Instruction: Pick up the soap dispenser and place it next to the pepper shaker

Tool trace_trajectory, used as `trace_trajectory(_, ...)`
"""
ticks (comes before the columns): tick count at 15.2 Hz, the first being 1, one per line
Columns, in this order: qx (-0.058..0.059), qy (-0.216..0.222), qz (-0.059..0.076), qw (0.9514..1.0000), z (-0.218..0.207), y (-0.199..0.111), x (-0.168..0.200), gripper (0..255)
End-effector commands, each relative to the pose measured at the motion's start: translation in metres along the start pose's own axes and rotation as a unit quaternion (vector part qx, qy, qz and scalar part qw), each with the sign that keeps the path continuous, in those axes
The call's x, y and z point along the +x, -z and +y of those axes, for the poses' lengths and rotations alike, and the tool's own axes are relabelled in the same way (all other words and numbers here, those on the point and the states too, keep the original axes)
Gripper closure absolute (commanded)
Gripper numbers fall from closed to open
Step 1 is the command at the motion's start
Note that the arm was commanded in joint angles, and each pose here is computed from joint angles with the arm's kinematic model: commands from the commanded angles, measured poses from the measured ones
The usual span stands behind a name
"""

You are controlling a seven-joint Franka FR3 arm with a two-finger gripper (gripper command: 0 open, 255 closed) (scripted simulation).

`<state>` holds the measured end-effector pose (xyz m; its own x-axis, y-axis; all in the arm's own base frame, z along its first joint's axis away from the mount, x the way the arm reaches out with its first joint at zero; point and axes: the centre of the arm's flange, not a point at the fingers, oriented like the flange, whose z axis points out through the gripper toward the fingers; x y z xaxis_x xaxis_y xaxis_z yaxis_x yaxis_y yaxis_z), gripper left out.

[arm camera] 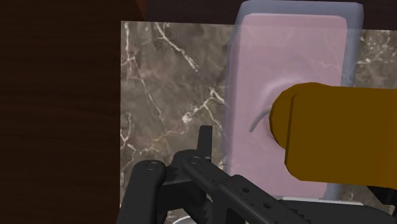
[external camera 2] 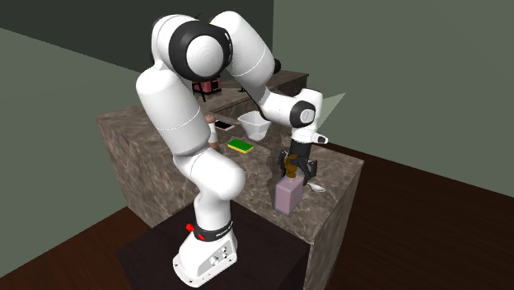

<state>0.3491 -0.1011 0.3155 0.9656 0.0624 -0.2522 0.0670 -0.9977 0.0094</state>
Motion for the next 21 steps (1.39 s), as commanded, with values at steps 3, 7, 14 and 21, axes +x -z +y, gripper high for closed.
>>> trace_trajectory(3, 0.0, 0.0, 0.0, 1.0, 0.0, 0.0, 0.0, 0)
trace_trajectory(7, 0.0, 0.0, 0.0, 1.0, 0.0, 0.0, 0.0, 255)
trace_trajectory(14, 0.0, 0.0, 0.0, 1.0, 0.0, 0.0, 0.0, 255)
trace_trajectory(21, 0.0, 0.0, 0.0, 1.0, 0.0, 0.035, -0.009, 255)
